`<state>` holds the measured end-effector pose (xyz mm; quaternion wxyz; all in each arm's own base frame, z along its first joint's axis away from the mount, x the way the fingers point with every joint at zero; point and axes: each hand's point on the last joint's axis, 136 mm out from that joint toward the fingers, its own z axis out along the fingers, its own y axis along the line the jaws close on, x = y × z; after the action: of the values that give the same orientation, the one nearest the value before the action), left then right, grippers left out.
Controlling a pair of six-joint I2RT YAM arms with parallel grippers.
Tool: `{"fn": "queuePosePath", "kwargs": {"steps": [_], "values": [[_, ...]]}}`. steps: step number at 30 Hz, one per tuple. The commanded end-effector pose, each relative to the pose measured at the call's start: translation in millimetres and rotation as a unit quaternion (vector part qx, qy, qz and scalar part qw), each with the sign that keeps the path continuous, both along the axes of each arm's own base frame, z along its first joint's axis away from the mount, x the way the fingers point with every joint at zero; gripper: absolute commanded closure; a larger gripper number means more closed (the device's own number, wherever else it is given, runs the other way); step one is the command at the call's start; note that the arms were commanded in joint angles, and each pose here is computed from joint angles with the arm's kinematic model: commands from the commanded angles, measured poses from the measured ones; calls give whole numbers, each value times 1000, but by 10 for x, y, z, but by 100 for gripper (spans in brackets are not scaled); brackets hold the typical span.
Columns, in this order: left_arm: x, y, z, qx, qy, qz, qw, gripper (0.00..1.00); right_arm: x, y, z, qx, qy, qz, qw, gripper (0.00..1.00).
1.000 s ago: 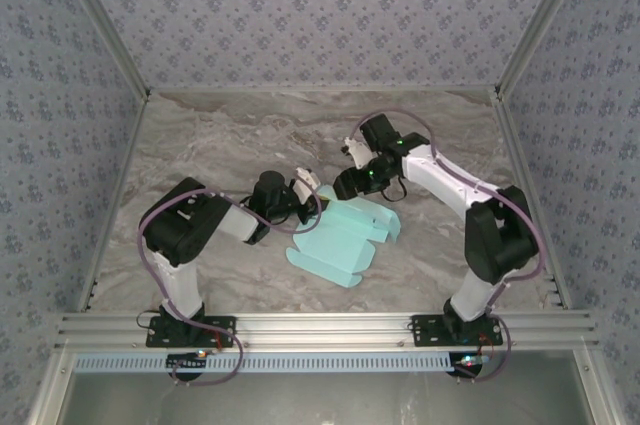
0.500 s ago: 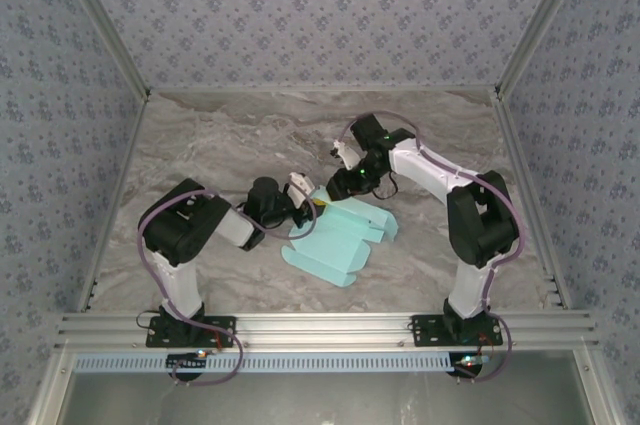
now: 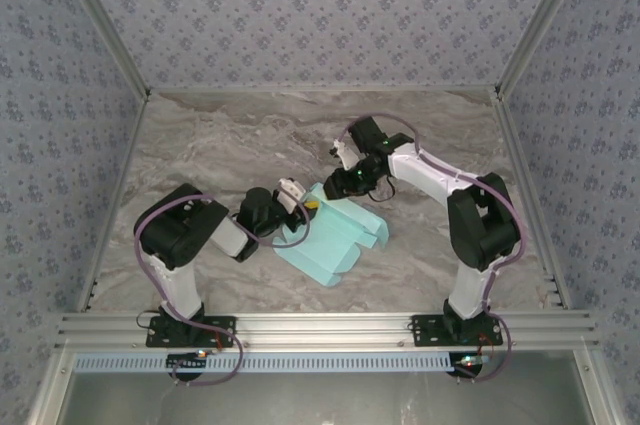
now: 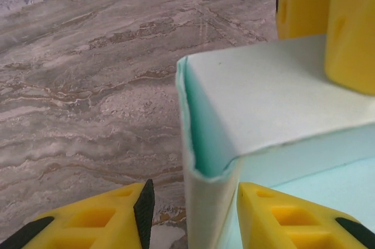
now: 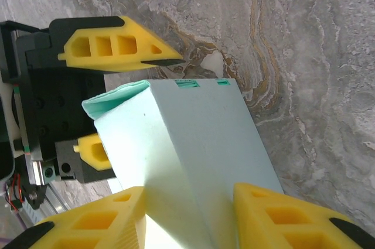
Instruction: Fold the paper box
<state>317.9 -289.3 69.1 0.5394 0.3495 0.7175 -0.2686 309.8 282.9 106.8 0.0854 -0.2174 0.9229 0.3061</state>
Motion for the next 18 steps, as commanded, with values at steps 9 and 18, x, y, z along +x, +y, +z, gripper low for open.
{"fn": "queuePosePath", "kwargs": {"steps": [9,18], "values": [[172,-185,152,-21,-63,33,997,79,-24,-52,-148,-13,13,-88,996,57],[135,-128,1,4,-78,59,995,92,-148,-121,-192,-42,-1,-123,992,57]]}}
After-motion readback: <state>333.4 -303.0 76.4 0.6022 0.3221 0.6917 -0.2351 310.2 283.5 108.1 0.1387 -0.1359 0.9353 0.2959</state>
